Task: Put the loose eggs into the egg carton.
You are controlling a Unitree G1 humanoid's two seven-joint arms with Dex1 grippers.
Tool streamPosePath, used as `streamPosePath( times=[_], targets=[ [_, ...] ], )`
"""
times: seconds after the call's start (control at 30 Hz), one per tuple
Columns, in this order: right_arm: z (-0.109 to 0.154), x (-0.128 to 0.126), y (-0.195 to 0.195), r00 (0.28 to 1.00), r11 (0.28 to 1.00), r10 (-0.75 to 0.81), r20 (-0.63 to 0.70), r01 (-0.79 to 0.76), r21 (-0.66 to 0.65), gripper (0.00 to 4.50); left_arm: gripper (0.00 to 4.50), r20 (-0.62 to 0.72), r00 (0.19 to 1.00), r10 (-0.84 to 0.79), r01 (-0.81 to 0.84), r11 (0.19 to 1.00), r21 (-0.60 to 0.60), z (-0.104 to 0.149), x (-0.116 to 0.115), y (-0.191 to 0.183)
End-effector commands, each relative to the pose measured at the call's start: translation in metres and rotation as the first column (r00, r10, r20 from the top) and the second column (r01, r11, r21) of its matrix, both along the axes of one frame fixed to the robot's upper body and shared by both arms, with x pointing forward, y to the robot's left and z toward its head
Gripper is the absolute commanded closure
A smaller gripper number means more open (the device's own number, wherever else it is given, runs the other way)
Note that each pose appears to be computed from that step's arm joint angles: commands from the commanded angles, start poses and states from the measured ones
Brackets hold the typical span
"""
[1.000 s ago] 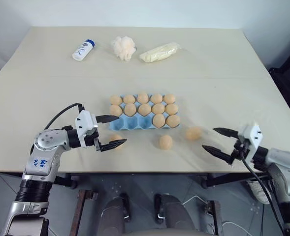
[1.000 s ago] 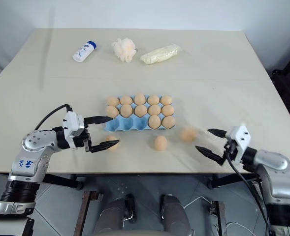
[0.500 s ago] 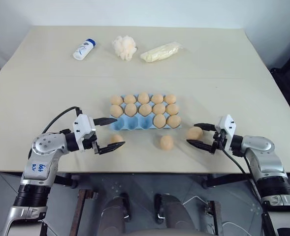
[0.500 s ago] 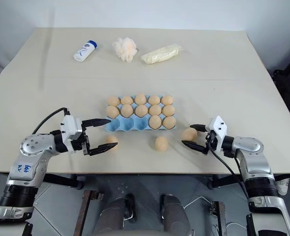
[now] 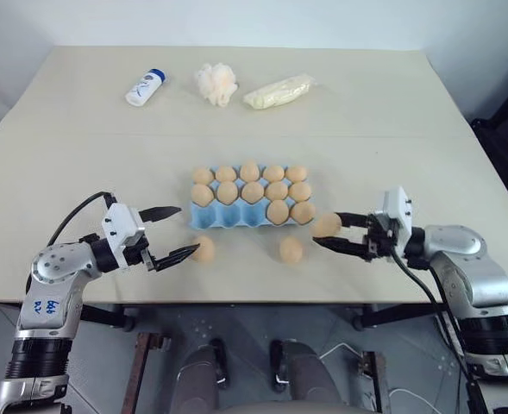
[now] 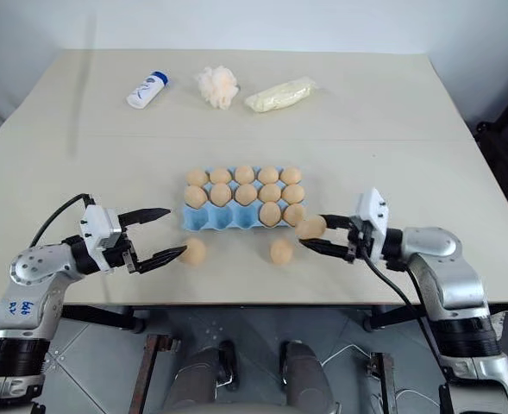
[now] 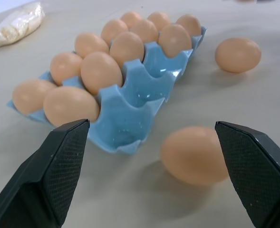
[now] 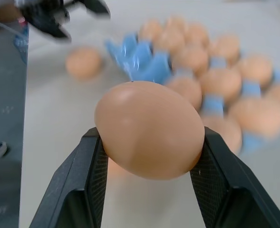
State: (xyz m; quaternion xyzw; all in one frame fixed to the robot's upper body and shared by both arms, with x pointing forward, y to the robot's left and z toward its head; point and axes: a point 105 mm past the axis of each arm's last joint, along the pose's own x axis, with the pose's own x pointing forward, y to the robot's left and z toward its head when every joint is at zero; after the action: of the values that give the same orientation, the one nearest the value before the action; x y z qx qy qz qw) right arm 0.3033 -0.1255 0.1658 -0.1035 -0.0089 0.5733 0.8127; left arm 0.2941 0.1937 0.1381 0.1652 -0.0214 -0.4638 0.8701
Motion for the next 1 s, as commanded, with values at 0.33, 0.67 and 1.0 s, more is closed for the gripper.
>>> streamPosePath(
  times=[0.33,0.67,1.0],
  targets=[
    [-0.005,0.036,0.084,0.999,0.998,0.030,0.046,-0.028,-0.052,2.02,0.00,0.046,0.998,0.047,-0.046,0.999,-0.007,0.011,-0.009,0.003],
    [0.010,0.024,0.070,0.995,0.999,0.042,0.086,-0.040,-0.034,0.04,0.00,0.038,0.999,0.037,-0.036,0.999,-0.015,0.009,-0.013,-0.002],
    [0.003,-0.016,-0.031,0.982,0.991,-0.131,0.139,0.128,0.029,0.04,0.00,0.026,0.999,-0.047,0.048,0.999,-0.025,0.008,0.001,-0.020]
  ],
)
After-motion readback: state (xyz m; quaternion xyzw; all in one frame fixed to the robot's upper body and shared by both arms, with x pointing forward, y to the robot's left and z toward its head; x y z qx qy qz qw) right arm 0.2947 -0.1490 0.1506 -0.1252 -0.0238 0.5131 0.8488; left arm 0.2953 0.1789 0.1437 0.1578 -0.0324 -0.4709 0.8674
